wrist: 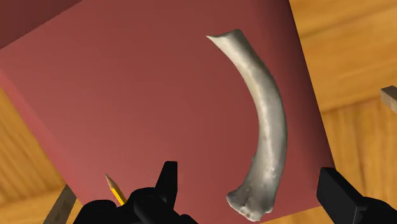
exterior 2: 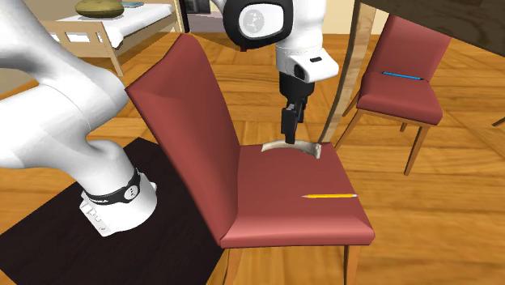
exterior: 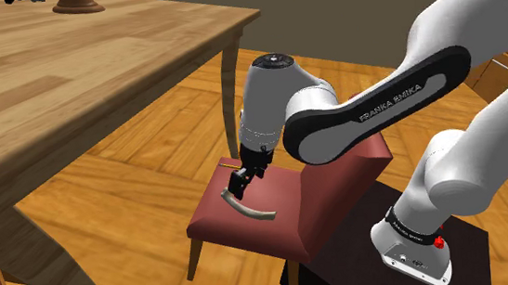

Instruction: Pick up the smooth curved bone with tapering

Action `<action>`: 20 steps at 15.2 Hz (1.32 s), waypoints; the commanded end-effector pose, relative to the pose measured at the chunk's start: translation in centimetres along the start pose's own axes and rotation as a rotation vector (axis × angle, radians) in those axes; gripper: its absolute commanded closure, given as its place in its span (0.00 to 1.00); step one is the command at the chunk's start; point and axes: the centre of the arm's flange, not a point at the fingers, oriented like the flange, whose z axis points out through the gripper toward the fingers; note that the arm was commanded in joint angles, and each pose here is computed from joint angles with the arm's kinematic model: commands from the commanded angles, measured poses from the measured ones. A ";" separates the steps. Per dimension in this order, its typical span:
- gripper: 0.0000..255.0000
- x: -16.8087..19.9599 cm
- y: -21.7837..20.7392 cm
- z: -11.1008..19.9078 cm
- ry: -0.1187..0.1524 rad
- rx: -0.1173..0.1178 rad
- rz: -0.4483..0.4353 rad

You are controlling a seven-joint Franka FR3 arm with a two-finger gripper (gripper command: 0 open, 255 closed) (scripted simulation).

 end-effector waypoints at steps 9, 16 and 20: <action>0.00 0.6 -3.0 6.1 0.009 0.001 -0.007; 1.00 0.5 -3.0 6.9 0.009 0.001 -0.007; 1.00 0.5 -3.0 6.9 0.009 0.001 -0.007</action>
